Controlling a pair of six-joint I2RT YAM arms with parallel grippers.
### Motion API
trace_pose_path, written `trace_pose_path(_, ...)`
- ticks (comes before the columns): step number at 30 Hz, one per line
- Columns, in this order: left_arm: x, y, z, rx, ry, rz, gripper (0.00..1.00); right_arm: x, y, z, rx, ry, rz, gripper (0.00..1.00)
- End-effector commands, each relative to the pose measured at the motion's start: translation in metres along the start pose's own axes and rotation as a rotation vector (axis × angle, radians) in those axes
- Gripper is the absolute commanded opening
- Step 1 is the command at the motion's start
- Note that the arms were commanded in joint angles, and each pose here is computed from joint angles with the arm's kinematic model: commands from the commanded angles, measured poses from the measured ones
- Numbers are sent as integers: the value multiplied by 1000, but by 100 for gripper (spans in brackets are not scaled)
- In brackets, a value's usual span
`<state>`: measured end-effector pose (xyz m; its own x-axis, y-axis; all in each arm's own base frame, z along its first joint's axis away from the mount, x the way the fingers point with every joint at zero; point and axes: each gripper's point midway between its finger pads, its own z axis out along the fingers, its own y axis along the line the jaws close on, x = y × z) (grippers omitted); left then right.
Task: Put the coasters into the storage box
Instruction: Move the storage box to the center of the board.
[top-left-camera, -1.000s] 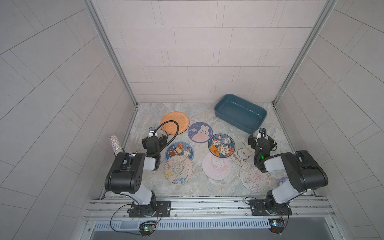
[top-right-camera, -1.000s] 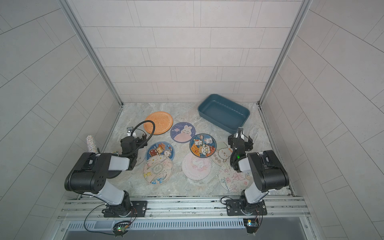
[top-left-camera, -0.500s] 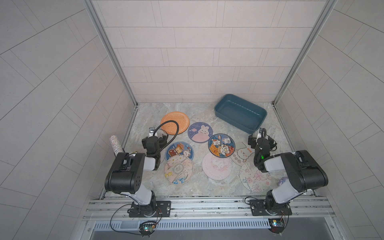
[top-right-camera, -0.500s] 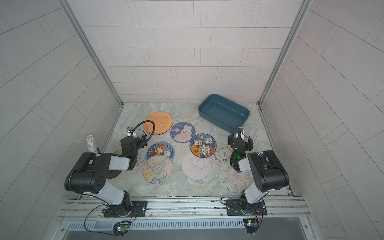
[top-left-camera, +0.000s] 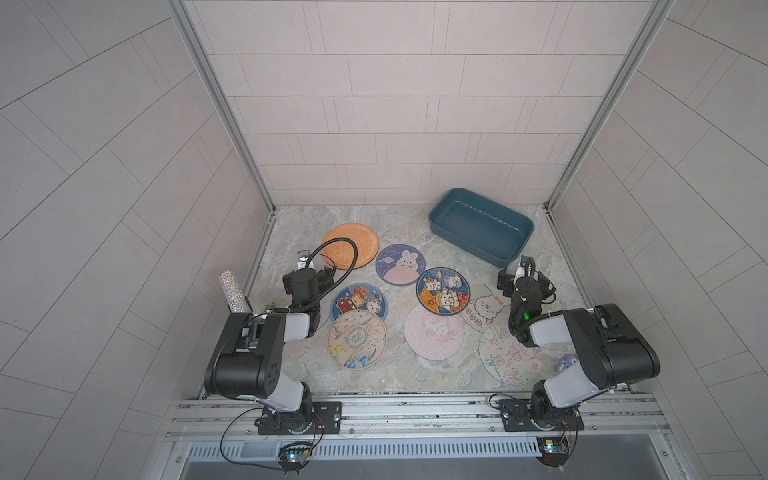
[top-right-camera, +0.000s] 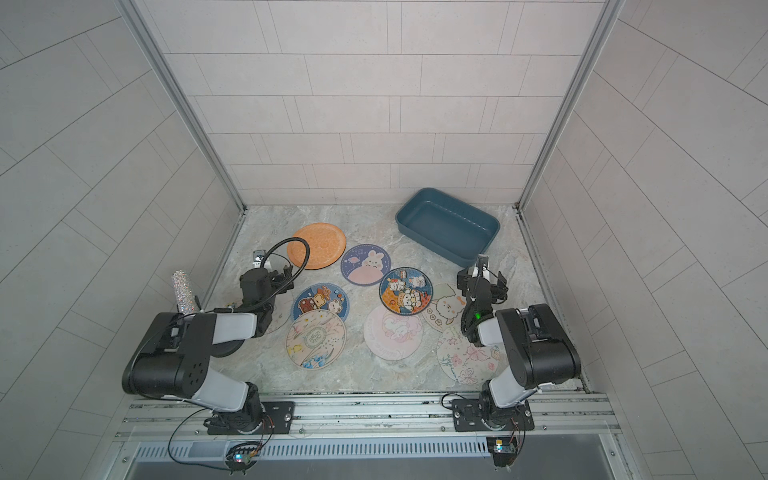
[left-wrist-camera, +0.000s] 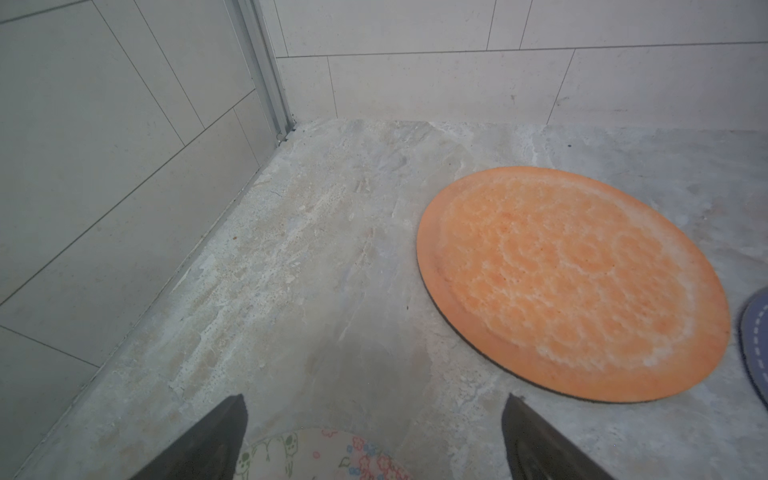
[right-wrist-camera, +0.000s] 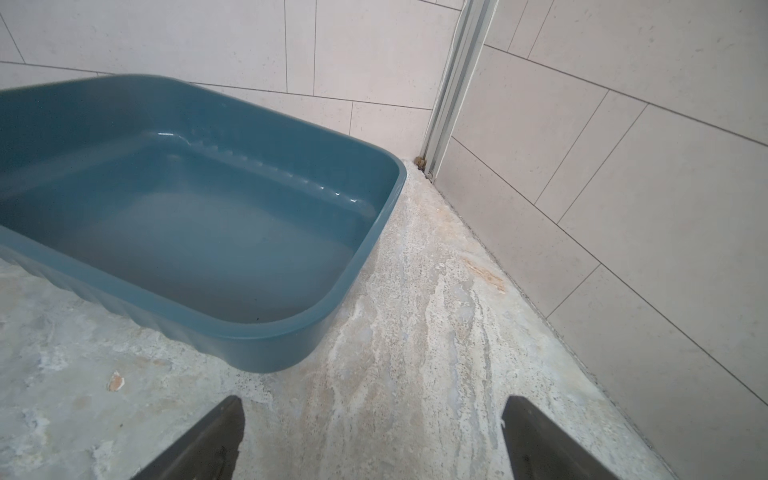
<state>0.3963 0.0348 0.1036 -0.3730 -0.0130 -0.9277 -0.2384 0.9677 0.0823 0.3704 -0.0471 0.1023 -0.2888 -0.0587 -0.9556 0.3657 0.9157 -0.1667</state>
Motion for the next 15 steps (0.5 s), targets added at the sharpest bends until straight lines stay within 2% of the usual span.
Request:
trace_pose_path(1,-11,-1,0,-4,33,13,100,-17,0,-7,19,-22,-36,100)
trace_pose_path(4,-18,-2,1,-4,57,21,100,-28,2,-3,14,81,-74,100)
trace_pose_path(8,-32,-3,1,-2,60,20,100,-41,-2,-3,40,55,-60,100)
trace_pose_path(15,-58,-11,1,41,93,2,100,-77,-15,11,113,204,-41,100)
